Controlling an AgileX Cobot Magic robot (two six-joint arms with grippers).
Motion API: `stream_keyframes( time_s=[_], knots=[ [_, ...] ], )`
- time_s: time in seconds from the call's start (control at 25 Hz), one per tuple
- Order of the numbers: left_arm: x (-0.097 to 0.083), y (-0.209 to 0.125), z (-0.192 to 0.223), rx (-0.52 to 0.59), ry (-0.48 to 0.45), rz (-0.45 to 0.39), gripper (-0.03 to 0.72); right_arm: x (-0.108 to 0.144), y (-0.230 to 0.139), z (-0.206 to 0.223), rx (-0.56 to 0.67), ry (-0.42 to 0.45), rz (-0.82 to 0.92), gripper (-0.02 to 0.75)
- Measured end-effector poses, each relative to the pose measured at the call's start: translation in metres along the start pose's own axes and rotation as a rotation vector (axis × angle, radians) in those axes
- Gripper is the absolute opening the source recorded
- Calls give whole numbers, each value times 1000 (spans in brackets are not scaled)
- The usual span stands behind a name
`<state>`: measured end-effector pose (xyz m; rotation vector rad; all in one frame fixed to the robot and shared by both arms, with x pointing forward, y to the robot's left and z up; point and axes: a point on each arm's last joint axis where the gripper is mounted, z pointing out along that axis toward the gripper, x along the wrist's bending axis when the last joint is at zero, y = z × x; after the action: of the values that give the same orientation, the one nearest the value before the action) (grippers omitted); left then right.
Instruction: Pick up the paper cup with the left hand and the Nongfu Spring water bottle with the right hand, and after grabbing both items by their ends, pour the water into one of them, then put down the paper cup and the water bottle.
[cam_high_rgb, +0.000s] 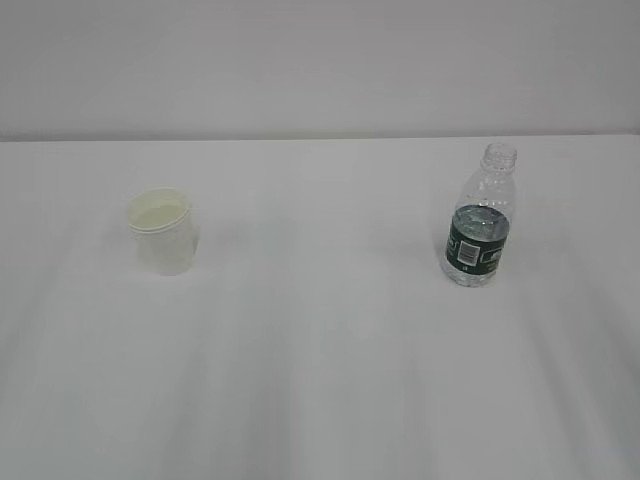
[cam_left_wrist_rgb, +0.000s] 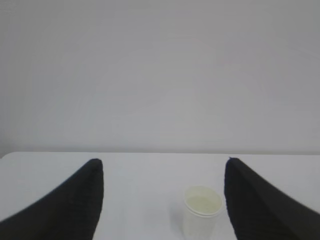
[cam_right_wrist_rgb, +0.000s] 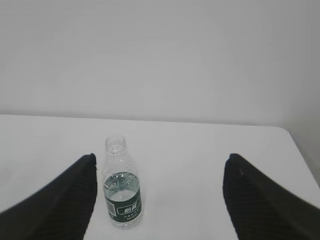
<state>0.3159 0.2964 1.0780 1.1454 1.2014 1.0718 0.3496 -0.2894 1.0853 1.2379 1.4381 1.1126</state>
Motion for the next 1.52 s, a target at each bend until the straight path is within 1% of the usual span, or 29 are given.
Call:
stream_keyframes(
  time_s=[0.12,0.4,0.52,0.72,1.0,1.24,1.36,1.4,1.52],
  knots=[
    [1,0,-4,0,10,-1,540,-1,3,-8,-13,-8,-3,588],
    [3,-1,-12,-1,24,-6,539,-3,0,-18,0,-23,-2,588],
    [5,2,-15,30,50,-10,539,-4,0,-22,0,-27,0,588],
    [5,11,-18,26,62,-8,531,-4,4,-25,-10,-30,4,587],
    [7,9,-23,43,77,-15,525,-4,1,-26,22,-27,27,587],
    [8,7,-25,60,87,-22,524,-6,7,-37,6,-36,19,588],
    [8,6,-26,87,97,-33,524,-6,9,-40,6,-37,13,588],
    [8,7,-27,95,100,-27,524,-6,9,-41,11,-36,14,588],
    [8,16,-32,106,99,26,524,-6,11,-42,13,-29,27,587]
  ],
)
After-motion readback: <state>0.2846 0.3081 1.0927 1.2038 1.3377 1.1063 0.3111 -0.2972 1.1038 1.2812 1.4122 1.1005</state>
